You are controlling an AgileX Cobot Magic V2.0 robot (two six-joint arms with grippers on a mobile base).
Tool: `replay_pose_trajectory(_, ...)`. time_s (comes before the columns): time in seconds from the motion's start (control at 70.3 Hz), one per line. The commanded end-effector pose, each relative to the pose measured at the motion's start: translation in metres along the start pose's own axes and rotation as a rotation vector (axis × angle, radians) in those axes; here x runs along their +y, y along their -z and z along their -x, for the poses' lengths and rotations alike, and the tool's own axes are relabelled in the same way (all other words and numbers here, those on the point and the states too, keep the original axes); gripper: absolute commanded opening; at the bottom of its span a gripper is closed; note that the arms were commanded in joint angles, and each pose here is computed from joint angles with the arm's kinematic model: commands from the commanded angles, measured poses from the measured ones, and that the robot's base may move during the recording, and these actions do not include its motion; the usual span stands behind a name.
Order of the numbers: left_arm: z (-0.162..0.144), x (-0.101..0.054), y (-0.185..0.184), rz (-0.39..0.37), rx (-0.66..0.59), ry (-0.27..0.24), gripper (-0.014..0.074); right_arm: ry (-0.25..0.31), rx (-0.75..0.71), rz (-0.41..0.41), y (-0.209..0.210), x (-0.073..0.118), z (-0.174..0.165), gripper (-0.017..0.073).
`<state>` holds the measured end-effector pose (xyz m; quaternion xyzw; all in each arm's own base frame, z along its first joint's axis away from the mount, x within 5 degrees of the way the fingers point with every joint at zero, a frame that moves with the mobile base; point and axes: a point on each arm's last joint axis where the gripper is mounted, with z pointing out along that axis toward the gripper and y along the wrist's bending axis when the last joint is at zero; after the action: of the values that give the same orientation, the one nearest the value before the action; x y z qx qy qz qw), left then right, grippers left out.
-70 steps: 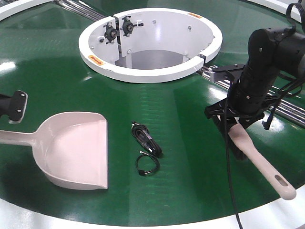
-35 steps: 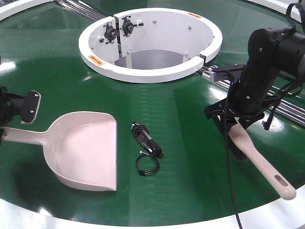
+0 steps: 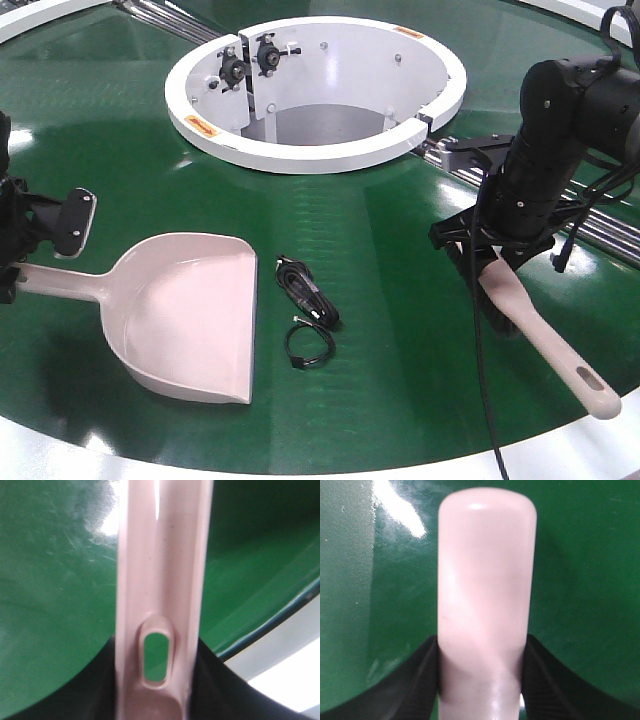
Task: Clean and inspect green conveyor with broom and dustpan
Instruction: 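Slide the dustpan with the left gripper toward the black cable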
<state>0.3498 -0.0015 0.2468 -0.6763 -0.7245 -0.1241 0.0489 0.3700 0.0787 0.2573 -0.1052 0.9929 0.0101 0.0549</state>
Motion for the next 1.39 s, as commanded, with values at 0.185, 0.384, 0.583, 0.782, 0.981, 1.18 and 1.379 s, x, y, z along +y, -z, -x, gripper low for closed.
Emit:
replay_pose_trajectory(0.185, -0.001, 0.013, 0.027, 0.038, -0.014, 0.028, -0.0006, 0.012, -0.026, -0.009, 0.028, -0.001, -0.007, -0.0003)
replay_pose_trajectory(0.384, 0.0, 0.016, 0.032, 0.055, -0.036, 0.039, -0.0006, 0.012, -0.026, -0.009, 0.028, -0.001, -0.007, -0.0003)
replay_pose_trajectory(0.583, 0.0, 0.017, 0.032, 0.059, -0.039, 0.04, -0.0006, 0.012, -0.026, -0.009, 0.028, -0.001, -0.007, -0.0003)
replay_pose_trajectory(0.782, 0.003, 0.017, 0.032, 0.067, -0.068, 0.044, -0.0006, 0.012, -0.026, -0.009, 0.028, -0.001, -0.007, -0.0003)
replay_pose_trajectory(0.981, 0.007, 0.018, 0.033, 0.077, -0.071, 0.03, -0.0006, 0.012, -0.024, -0.009, 0.028, -0.001, -0.008, -0.0003)
replay_pose_trajectory(1.18, 0.014, 0.017, 0.035, 0.087, -0.076, 0.014, -0.0006, 0.012, -0.024, -0.009, 0.028, -0.001, -0.008, -0.0003)
replay_pose_trajectory(1.379, 0.023, 0.017, 0.037, 0.101, -0.084, -0.01, -0.0006, 0.012, -0.024, -0.009, 0.028, -0.001, -0.008, -0.0003)
